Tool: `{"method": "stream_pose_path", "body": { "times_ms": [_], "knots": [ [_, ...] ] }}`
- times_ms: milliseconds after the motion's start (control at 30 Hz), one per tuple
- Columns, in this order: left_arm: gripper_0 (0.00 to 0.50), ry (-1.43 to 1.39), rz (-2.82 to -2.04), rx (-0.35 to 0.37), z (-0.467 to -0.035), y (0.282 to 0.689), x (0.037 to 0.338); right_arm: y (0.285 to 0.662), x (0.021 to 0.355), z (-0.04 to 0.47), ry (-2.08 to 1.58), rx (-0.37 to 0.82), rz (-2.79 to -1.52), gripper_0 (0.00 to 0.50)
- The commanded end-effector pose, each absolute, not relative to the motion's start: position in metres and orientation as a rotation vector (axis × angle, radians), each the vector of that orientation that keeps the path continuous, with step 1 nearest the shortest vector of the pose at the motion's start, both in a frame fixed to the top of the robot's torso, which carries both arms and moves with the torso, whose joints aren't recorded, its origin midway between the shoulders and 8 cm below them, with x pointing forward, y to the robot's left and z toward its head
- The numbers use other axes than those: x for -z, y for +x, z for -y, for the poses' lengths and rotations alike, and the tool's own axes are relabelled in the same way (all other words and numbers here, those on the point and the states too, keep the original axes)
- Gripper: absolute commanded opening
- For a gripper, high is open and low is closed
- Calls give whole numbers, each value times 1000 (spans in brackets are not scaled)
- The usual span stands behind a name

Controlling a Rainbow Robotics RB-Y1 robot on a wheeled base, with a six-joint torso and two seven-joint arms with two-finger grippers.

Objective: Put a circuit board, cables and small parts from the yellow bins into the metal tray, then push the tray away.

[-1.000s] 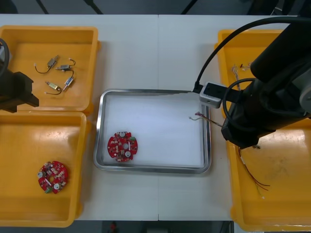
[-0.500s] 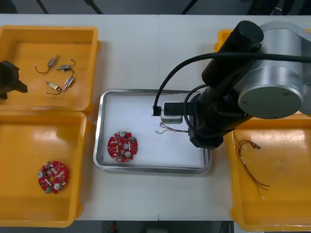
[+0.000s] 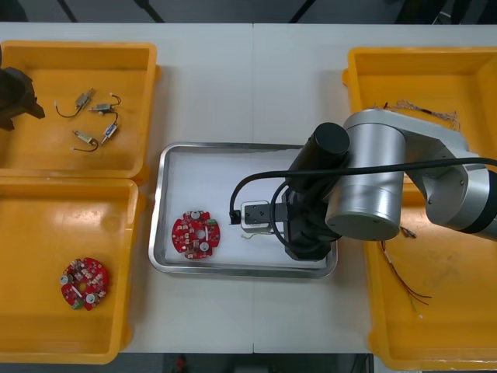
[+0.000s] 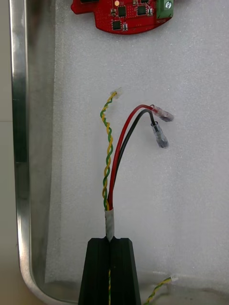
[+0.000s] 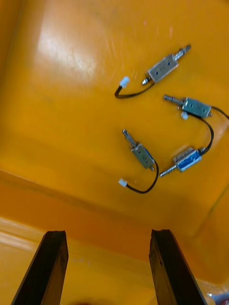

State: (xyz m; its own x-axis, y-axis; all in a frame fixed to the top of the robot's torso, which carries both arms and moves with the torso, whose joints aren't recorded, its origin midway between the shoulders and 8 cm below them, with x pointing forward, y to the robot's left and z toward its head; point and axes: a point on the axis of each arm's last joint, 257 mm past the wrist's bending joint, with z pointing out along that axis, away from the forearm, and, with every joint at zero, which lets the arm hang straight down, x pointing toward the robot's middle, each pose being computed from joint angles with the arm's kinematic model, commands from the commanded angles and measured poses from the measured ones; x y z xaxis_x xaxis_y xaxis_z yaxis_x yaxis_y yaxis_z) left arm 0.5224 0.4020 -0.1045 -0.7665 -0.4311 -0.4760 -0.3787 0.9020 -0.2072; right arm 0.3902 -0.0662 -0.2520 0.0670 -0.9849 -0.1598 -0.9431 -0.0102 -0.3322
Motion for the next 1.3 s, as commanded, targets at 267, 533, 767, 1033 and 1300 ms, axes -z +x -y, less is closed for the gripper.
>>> {"method": "stream_pose_path", "body": {
  "times_ms": [267, 533, 767, 1033, 1300],
  "knots": [
    [500, -567, -2478, 143, -395, 565, 75, 412, 259, 35, -1965, 194, -1851, 0],
    [500, -614, -2474, 161, -390, 580, 73, 410, 266, 31, -1962, 189, -1844, 0],
    [500, -606, -2435, 165, -385, 595, 68, 406, 272, 31, -1942, 167, -1866, 328],
    [500, -543, -2399, 148, -387, 605, 61, 403, 276, 35, -1920, 155, -1902, 500],
    [500, -289, -2290, 37, -395, 637, 52, 405, 249, 50, -1860, 151, -2000, 500]
  ]
}}
